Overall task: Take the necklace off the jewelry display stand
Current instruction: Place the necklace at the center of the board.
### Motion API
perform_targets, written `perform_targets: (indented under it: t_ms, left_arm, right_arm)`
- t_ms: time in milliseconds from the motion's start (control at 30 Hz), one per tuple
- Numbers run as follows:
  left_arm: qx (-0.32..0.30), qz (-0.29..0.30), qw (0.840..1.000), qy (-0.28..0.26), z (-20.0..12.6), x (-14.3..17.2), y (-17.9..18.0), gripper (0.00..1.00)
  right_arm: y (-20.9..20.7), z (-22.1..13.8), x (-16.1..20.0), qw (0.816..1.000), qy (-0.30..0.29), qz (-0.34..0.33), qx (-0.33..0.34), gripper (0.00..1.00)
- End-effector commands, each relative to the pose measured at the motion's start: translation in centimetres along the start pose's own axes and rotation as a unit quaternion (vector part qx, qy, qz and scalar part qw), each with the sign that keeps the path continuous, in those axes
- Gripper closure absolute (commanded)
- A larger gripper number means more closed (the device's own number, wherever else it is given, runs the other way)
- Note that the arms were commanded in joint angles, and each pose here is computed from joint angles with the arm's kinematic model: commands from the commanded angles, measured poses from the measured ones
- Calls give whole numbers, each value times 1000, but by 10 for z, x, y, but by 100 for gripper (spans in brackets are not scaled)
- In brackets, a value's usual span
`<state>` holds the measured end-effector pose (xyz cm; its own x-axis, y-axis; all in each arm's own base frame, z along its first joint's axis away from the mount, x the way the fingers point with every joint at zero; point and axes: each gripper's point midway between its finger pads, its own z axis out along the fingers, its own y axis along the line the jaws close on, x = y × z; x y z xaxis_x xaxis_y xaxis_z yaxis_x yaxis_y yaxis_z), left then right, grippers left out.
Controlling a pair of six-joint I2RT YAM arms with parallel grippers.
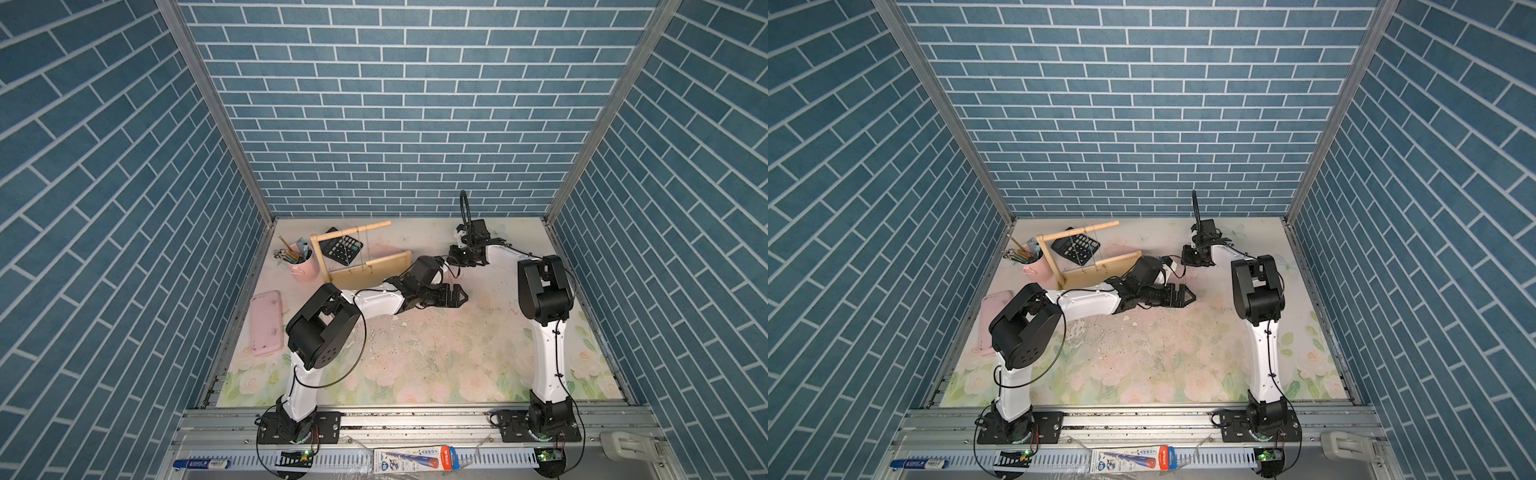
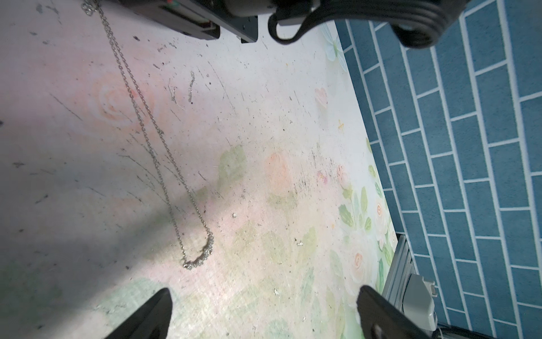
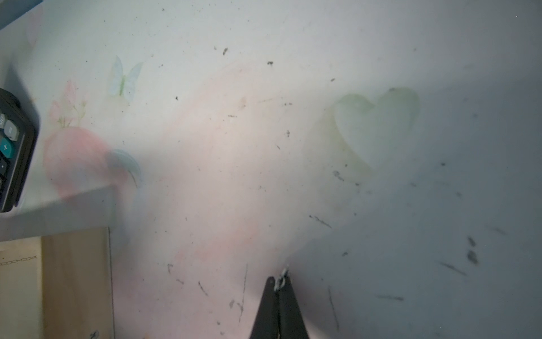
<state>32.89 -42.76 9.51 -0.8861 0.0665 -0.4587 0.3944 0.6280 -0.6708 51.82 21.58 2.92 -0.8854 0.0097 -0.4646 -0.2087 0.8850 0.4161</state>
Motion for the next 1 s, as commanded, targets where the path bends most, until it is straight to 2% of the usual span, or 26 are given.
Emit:
perform_targets:
  t_ms: [0,967]
  left_arm:
    - [-2,5,1000,-10,-9,-9,-3,1]
    - [1,3,1000,-17,-16,-17,-6,1]
  right_arm:
    - [4,-5,-7,1000,-1,5,-7,96]
    - [7,-16,-12,1000,-8,0,-4,82]
